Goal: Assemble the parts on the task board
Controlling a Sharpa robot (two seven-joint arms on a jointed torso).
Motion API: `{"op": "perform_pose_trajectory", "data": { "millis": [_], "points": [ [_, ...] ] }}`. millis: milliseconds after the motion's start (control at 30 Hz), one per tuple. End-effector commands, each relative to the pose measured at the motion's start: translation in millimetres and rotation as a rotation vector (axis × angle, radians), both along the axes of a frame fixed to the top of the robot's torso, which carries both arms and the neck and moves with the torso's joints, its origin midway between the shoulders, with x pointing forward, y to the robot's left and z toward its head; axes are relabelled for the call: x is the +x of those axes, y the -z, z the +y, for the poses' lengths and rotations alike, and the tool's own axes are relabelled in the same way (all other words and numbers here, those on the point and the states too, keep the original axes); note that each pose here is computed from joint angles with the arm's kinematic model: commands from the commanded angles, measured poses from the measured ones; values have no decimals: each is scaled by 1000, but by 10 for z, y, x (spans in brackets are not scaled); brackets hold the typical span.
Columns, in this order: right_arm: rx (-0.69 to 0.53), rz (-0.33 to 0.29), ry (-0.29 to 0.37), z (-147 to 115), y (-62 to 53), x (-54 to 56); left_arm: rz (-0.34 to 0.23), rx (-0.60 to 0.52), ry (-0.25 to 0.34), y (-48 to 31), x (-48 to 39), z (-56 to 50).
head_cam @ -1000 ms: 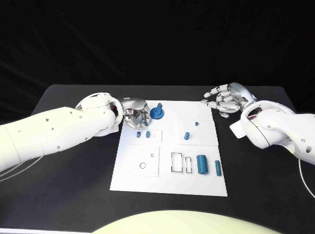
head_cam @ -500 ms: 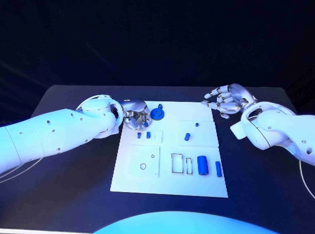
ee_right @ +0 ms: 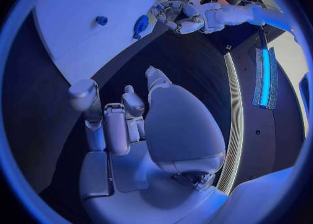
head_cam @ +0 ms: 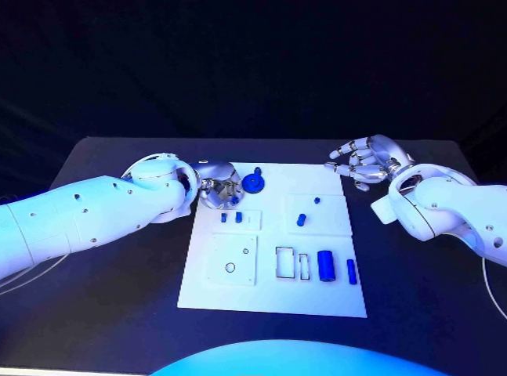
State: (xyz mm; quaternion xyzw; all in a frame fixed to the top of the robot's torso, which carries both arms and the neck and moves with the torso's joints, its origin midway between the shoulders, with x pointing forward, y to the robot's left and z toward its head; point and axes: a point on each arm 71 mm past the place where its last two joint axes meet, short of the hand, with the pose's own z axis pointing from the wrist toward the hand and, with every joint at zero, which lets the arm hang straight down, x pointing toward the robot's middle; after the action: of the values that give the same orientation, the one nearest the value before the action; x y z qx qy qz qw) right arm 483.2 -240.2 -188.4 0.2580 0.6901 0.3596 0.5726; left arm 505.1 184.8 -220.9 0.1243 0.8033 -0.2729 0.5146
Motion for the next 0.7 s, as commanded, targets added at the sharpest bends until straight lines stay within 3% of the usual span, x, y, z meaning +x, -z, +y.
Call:
{"op": "perform_pose_trajectory", "data": {
  "millis": [33, 367, 533, 700],
  "points": [
    [-2, 1, -9, 2, 4, -1, 8, 1, -9, 8, 6, 16],
    [-13, 13, -20, -10, 19, 13, 5, 7, -38, 20, 48, 118],
    [-82, 1, -72, 2, 33, 30, 2, 1, -66, 20, 75, 215],
    [-216, -38, -163, 47, 44, 33, 26, -109, -160, -24, 133, 400]
  ]
}}
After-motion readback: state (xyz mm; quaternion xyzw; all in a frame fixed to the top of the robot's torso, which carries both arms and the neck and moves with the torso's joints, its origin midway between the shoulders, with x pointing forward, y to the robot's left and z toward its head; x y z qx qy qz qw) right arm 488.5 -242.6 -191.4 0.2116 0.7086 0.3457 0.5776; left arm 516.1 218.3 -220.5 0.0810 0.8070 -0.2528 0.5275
